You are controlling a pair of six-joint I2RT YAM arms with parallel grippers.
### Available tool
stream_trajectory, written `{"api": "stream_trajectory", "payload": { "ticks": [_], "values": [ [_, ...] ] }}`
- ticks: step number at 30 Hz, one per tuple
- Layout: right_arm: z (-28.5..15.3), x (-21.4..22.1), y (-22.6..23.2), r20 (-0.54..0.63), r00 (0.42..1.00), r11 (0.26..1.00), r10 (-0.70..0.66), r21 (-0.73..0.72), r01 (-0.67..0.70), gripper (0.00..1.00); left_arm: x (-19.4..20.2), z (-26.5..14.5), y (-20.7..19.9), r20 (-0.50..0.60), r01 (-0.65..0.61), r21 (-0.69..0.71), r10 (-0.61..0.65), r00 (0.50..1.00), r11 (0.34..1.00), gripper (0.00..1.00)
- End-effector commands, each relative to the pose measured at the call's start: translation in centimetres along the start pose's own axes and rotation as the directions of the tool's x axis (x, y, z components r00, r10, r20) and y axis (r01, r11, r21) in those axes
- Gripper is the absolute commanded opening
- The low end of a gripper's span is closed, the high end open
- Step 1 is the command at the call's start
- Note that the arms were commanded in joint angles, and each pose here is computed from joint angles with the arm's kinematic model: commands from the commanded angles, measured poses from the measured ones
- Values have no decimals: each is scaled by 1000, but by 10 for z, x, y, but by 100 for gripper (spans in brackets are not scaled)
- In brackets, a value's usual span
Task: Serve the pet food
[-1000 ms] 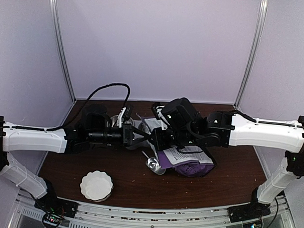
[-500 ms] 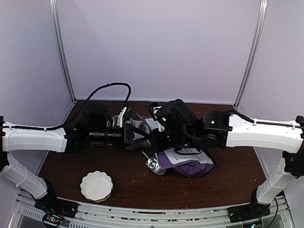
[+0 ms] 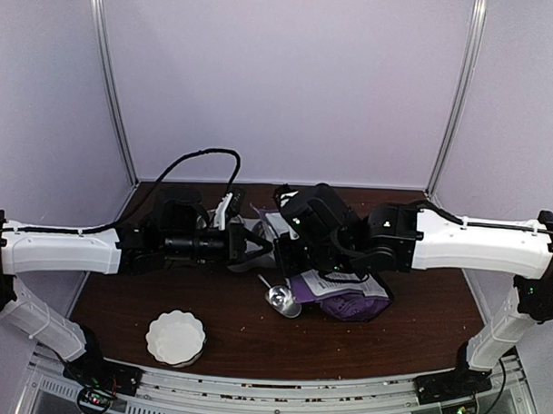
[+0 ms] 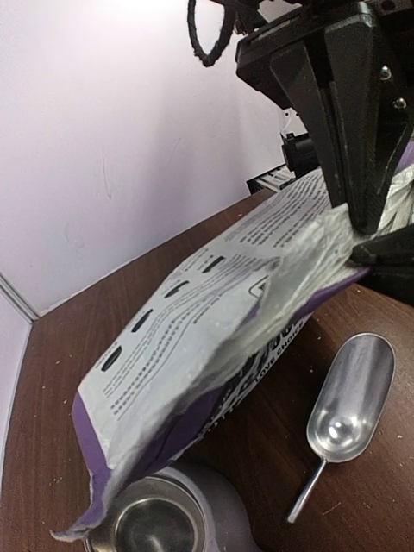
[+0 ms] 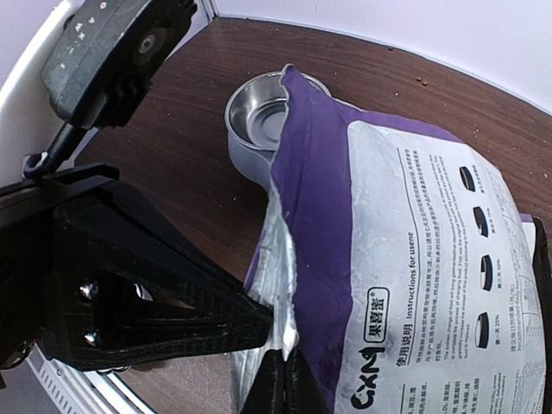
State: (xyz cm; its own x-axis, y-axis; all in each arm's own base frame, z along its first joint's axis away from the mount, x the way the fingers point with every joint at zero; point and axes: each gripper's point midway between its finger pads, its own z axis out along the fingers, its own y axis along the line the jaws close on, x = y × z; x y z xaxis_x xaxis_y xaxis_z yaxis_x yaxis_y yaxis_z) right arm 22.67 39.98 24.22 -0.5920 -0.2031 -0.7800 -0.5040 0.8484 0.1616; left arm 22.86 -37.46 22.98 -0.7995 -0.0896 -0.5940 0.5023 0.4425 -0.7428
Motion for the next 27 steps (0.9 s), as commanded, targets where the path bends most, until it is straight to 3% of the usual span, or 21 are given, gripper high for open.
{"api": "stream_trajectory", "payload": {
  "ticks": [1, 16, 27],
  "values": [
    [-12, -12, -33, 38, 999, 988, -24, 151, 18, 0, -10, -6, 21, 36, 3, -104, 1, 999, 995, 0],
    [-19, -17, -35, 60, 998, 990, -15, 144, 6, 0, -12, -6, 17, 44, 2, -86, 2, 999, 996, 0],
    [-58, -48, -76, 134, 991, 965, -21, 261, -15, 0, -9, -19, 39, 78, 60, -187, -46, 996, 981, 0]
  ]
}}
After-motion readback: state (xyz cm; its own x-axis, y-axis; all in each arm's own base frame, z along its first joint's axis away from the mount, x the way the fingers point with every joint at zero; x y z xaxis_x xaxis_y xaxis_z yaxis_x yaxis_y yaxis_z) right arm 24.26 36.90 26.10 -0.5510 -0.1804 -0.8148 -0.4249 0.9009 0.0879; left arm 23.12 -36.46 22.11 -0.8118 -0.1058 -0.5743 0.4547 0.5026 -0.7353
